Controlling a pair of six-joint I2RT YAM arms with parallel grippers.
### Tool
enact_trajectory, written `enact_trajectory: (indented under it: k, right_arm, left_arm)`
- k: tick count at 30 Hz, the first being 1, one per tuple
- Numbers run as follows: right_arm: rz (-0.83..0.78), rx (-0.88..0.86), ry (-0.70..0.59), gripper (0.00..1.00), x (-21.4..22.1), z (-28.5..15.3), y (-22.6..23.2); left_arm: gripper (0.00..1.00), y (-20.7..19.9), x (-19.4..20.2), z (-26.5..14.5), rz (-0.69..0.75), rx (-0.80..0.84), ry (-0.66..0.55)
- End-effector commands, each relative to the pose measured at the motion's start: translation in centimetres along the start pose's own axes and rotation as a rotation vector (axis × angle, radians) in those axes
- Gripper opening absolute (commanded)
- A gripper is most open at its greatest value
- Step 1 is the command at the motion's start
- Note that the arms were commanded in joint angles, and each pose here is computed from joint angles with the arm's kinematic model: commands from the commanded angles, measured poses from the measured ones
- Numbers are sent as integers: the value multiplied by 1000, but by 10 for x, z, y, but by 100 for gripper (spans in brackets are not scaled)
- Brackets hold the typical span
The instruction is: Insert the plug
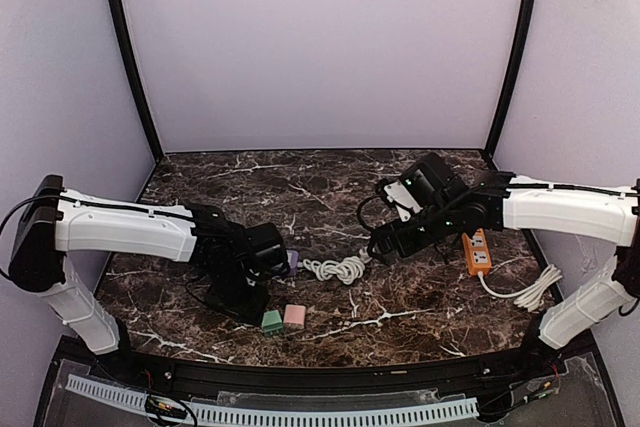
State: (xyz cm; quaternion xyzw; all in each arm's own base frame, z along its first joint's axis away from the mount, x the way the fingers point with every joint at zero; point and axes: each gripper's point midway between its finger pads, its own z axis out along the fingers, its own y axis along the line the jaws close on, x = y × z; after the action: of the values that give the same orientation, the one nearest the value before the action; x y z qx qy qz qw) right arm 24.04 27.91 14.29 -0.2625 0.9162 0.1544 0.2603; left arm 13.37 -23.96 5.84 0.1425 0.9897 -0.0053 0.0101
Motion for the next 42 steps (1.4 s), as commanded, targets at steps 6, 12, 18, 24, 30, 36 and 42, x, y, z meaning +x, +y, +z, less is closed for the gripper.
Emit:
enact_trajectory:
  k: [6, 12, 18, 24, 30, 36, 42]
  right_arm:
    - [-25, 1, -17, 99, -1, -3, 2]
    - [-34, 15, -13, 98, 1, -2, -1]
    - [-49, 23, -11, 99, 0, -1, -2]
    - [-57, 27, -9, 99, -2, 1, -2]
    - [-61, 27, -7, 99, -4, 3, -1]
    - [-58, 27, 0, 99, -2, 4, -1]
    - [-55, 31, 1, 98, -3, 5, -2]
  left_arm:
    - [61, -3, -12, 15, -6, 22, 41]
    - [55, 15, -14, 17, -74, -6, 42]
    - [55, 14, -17, 16, -73, 2, 46]
    - [62, 15, -15, 13, -6, 5, 55]
    - [61, 27, -13, 19, 33, -28, 82]
    - [61, 28, -17, 25, 58, -3, 80]
    - [58, 20, -19, 34, 85, 22, 100]
